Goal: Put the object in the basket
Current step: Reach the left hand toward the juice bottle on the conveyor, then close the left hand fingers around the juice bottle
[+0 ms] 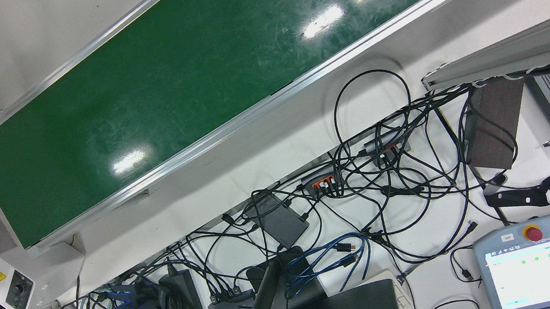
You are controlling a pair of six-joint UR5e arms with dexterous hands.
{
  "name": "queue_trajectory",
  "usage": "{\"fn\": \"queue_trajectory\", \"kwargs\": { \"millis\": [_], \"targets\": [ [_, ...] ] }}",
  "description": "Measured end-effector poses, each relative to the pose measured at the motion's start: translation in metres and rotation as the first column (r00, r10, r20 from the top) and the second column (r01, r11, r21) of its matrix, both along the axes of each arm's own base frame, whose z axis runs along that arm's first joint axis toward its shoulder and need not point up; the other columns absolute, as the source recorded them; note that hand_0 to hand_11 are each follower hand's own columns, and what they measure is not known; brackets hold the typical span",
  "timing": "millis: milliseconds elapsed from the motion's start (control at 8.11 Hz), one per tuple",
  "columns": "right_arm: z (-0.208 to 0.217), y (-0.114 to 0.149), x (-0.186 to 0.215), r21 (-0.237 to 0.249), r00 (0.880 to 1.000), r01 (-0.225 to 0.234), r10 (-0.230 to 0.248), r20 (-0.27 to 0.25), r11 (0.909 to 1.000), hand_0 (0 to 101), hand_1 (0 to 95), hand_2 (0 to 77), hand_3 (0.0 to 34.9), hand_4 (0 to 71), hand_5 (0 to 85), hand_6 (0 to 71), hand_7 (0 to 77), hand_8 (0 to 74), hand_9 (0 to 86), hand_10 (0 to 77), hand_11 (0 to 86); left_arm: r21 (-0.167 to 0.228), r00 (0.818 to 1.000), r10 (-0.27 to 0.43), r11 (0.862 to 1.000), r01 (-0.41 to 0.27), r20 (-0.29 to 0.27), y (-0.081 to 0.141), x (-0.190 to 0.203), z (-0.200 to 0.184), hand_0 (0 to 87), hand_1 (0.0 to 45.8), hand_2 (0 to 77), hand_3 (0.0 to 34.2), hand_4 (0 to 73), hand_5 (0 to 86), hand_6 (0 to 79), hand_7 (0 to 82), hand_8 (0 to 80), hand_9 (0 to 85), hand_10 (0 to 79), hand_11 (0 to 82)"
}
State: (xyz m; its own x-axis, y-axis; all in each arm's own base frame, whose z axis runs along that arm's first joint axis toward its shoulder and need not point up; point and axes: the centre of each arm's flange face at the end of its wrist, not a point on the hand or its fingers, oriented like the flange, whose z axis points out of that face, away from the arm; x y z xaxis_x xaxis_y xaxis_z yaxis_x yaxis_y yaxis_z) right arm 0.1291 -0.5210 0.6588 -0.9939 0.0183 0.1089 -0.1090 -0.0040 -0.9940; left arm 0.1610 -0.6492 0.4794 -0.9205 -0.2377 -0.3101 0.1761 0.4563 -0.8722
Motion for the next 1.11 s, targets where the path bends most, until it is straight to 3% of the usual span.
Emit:
{"fn": "queue_trajectory", "kwargs": {
  "millis": [123,247,370,493,616,863,1110],
  "targets": [
    [0.000,0.000,0.000,0.000,1.000,0.000,0.000,0.000,1.0000,0,0.0,0.5,0.4,0.0,0.0,0.0,0.5,0.0,0.0,0.0,0.0,-0.008,1.000,0.001,1.000,-0.001,0.004,0.000,0.000,0.001,63.8,0.0,0.5,1.8,27.3,65.4,26.2,51.3,38.7,54.5,44.7,50.7],
    [0.000,0.000,0.000,0.000,1.000,0.000,0.000,0.000,1.0000,0,0.0,0.5,0.4,0.0,0.0,0.0,0.5,0.0,0.0,0.0,0.0,-0.012,1.000,0.000,1.000,0.000,0.005,0.001,0.000,0.001,63.0,0.0,0.5,1.6,27.3,65.4,26.2,51.3,38.7,54.5,44.7,50.7],
    [0.000,0.000,0.000,0.000,1.000,0.000,0.000,0.000,1.0000,0,0.0,0.5,0.3,0.0,0.0,0.0,0.5,0.0,0.0,0.0,0.0,0.001,1.000,-0.002,1.000,0.002,-0.001,0.002,-0.001,-0.006,64.0,0.0,1.1,0.6,1.6,69.8,49.1,66.5,61.6,63.8,68.7,70.4],
    [0.000,0.000,0.000,0.000,1.000,0.000,0.000,0.000,1.0000,0,0.0,0.5,0.3,0.0,0.0,0.0,0.5,0.0,0.0,0.0,0.0,0.021,1.000,-0.003,1.000,0.004,-0.011,0.005,-0.003,-0.020,65.0,0.0,1.1,0.5,1.6,69.8,49.1,66.5,67.6,69.8,68.7,70.4],
    [0.000,0.000,0.000,0.000,1.000,0.000,0.000,0.000,1.0000,0,0.0,0.5,0.3,0.0,0.0,0.0,0.5,0.0,0.0,0.0,0.0,0.044,1.000,-0.003,0.999,0.004,-0.023,0.010,-0.005,-0.038,65.8,0.0,1.1,0.5,0.0,69.8,51.3,66.5,69.8,69.8,69.8,69.8],
    [0.000,0.000,0.000,0.000,1.000,0.000,0.000,0.000,1.0000,0,0.0,0.5,0.3,0.0,0.0,0.0,0.5,0.0,0.0,0.0,0.0,0.080,0.999,0.016,0.997,-0.013,-0.040,0.019,0.003,-0.061,68.5,0.0,1.1,0.3,1.6,69.8,51.3,66.5,69.8,69.8,69.8,69.8],
    [0.000,0.000,0.000,0.000,1.000,0.000,0.000,0.000,1.0000,0,0.0,0.5,0.3,0.0,0.0,0.0,0.5,0.0,0.0,0.0,0.0,0.128,0.995,0.080,0.989,-0.072,-0.060,0.041,0.037,-0.092,69.0,0.0,1.1,0.2,3.3,69.8,51.3,66.5,69.8,69.8,69.8,69.8]
  ]
}}
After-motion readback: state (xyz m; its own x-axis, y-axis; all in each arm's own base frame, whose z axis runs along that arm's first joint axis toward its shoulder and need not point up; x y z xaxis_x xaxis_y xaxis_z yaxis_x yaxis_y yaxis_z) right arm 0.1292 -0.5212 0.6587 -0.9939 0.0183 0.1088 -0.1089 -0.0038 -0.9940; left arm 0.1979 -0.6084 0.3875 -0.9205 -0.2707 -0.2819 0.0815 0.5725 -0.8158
